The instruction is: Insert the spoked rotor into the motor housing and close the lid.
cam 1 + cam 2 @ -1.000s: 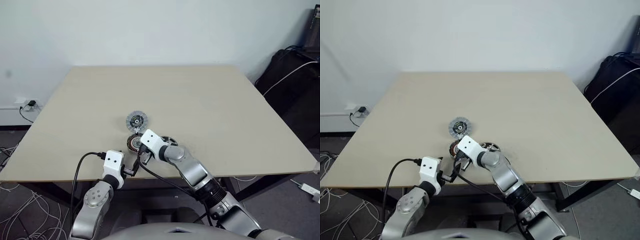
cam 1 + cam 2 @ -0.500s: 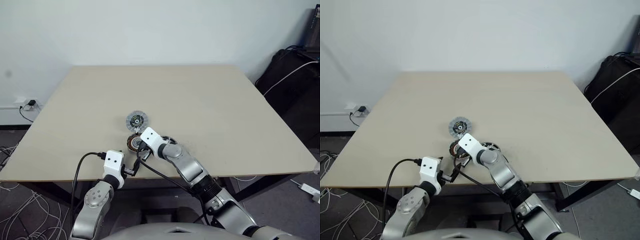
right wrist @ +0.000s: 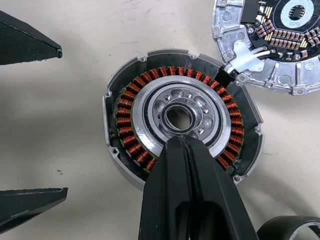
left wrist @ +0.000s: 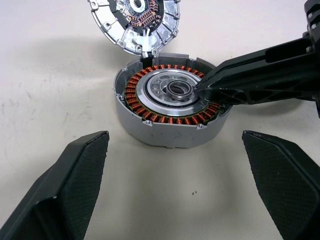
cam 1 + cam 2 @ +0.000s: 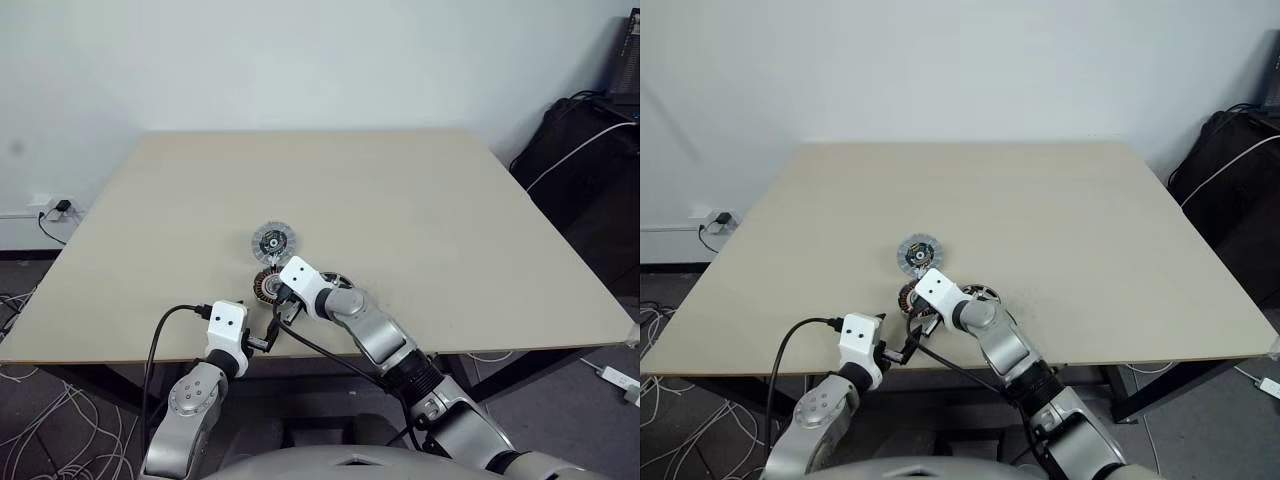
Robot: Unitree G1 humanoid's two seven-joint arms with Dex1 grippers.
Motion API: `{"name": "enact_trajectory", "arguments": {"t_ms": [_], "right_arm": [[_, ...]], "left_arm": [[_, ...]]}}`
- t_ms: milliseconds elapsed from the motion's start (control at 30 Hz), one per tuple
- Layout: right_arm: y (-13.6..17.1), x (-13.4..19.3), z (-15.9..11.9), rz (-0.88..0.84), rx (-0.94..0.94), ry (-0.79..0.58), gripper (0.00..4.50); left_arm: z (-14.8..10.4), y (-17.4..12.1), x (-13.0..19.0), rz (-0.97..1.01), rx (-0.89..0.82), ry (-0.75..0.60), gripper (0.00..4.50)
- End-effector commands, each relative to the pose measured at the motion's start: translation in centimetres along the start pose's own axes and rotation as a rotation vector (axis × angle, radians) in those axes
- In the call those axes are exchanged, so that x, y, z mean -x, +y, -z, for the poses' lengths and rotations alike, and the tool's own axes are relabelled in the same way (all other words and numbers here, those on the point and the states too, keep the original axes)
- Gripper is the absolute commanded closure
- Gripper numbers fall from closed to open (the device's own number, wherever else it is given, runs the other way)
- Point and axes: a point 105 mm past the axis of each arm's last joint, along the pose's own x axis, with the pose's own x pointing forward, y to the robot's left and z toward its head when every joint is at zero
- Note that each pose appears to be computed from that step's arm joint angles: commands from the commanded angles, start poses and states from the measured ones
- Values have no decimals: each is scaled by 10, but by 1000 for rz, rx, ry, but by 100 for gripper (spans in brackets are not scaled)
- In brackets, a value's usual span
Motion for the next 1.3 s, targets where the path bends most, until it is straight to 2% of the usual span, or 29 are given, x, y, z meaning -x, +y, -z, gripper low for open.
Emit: {"name": "enact_trajectory", "arguments": {"t_ms": [33,667,1300], "right_arm": [[5,2,-19,-40,29,-61,447],[7,4,-36,-60,25,-146,447],[-1,-8,-25,-23,-6,-103,447]], "left_arm": [[-8,0,-2,-1,-7,-37,0],[-8,1,-2,-11,0,-41,0],[-7,3,-2,-21,-1,-41,0]]}}
